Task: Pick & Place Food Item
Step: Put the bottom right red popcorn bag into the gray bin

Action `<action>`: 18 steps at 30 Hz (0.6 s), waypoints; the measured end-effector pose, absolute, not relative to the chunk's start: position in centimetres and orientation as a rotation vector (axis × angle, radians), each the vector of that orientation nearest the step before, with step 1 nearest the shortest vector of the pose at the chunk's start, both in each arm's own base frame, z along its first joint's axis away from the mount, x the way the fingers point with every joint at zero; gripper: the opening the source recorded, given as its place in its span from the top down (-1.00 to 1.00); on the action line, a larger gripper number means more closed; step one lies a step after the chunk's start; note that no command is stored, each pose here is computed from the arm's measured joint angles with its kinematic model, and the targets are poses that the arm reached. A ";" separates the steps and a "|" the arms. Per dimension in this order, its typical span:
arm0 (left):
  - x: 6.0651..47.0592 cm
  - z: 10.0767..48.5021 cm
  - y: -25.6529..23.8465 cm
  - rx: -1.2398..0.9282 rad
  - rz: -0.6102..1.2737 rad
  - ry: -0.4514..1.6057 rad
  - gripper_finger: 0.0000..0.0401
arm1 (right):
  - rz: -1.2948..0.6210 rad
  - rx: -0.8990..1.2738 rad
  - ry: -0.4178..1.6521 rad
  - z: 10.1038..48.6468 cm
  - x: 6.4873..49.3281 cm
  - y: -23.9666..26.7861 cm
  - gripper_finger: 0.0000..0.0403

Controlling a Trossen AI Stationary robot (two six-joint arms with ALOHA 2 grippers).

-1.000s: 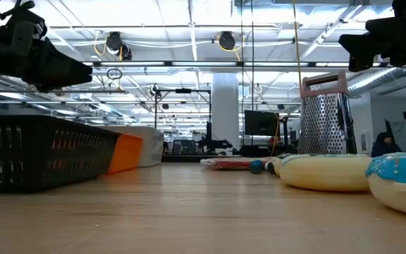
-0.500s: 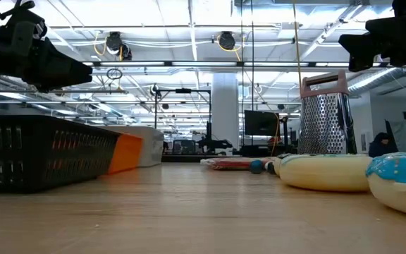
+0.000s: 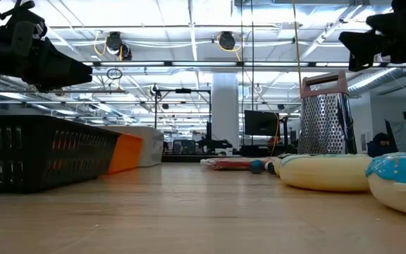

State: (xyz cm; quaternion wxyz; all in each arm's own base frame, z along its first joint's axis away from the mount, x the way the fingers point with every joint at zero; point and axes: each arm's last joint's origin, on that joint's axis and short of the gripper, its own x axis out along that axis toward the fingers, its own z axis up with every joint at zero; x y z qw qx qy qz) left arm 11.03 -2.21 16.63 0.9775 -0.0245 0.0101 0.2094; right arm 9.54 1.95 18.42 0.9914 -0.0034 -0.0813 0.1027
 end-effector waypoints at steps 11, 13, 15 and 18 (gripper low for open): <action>11.0 16.6 -2.2 -0.050 0.422 0.020 -0.05 | 0.158 0.546 -0.224 19.3 9.5 1.6 -0.16; 11.0 16.6 -2.2 -0.049 0.422 0.020 -0.05 | 0.107 0.555 -0.237 19.3 9.5 1.4 -0.16; 11.0 16.6 -2.2 -0.050 0.422 0.020 -0.05 | 0.064 0.563 -0.246 19.3 9.5 1.3 -0.16; 11.0 16.6 -2.2 -0.050 0.422 0.020 -0.05 | 0.007 0.530 -0.258 19.3 9.5 1.2 -0.16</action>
